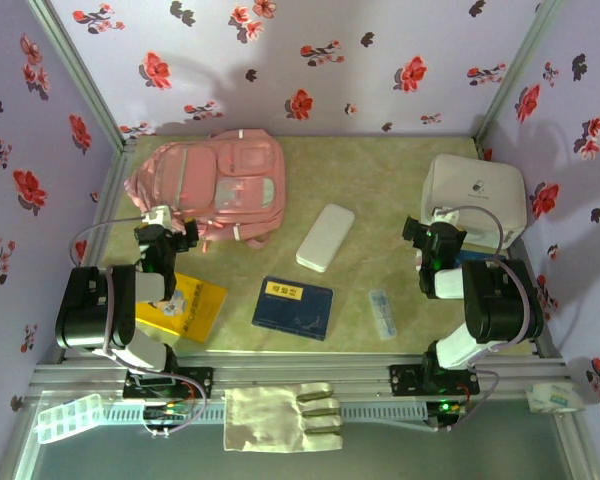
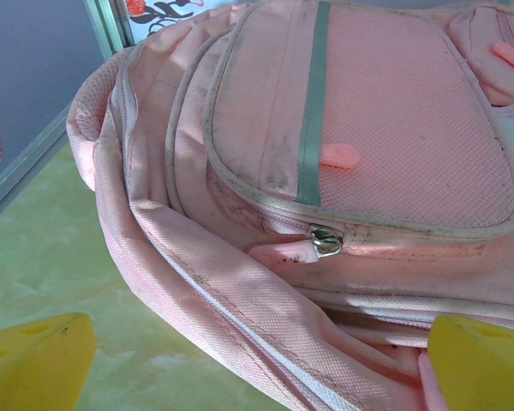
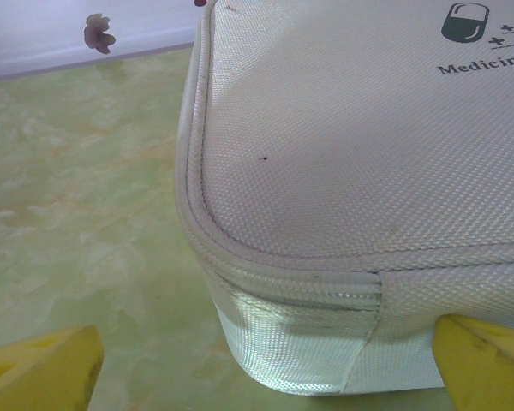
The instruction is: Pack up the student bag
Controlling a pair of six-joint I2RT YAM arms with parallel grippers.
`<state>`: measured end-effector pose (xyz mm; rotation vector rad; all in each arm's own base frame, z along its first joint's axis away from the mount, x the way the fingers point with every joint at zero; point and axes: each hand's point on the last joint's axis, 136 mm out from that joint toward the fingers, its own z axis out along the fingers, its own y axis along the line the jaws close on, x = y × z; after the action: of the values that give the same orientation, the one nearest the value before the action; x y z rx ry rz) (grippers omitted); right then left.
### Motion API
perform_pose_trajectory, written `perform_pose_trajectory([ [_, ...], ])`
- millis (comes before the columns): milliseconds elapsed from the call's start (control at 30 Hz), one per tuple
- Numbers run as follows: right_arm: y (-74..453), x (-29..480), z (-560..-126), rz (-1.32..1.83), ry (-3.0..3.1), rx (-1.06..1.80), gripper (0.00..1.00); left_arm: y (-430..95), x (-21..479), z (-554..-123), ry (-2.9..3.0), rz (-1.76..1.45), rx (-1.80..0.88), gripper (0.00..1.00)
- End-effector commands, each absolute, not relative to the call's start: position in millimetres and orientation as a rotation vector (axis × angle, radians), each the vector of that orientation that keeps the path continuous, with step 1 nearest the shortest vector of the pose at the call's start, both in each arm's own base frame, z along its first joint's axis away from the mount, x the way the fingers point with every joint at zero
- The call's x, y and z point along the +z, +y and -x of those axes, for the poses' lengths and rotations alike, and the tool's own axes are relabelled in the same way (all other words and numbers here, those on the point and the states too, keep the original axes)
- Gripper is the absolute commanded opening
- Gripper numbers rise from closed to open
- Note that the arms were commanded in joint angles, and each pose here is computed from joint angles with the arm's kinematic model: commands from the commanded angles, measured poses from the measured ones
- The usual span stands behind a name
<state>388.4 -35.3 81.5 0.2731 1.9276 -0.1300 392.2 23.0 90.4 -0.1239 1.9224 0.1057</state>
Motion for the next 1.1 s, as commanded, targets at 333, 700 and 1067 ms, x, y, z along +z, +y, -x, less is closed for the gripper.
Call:
perform_pose_trajectory([
  [333, -43, 162, -380, -0.511, 1.977, -0.136, 0.99, 22, 167, -381, 1.825, 0.148, 0.12, 1.0],
  [700, 70, 184, -395, -0.469, 2.174, 0.275, 0.99, 3, 203, -409, 1.991, 0.408, -0.161, 1.0],
  [1067, 260, 165, -393, -0.004, 2.234, 0.633, 0.99, -62, 141, -465, 2.21, 0.29, -0.54, 1.0],
])
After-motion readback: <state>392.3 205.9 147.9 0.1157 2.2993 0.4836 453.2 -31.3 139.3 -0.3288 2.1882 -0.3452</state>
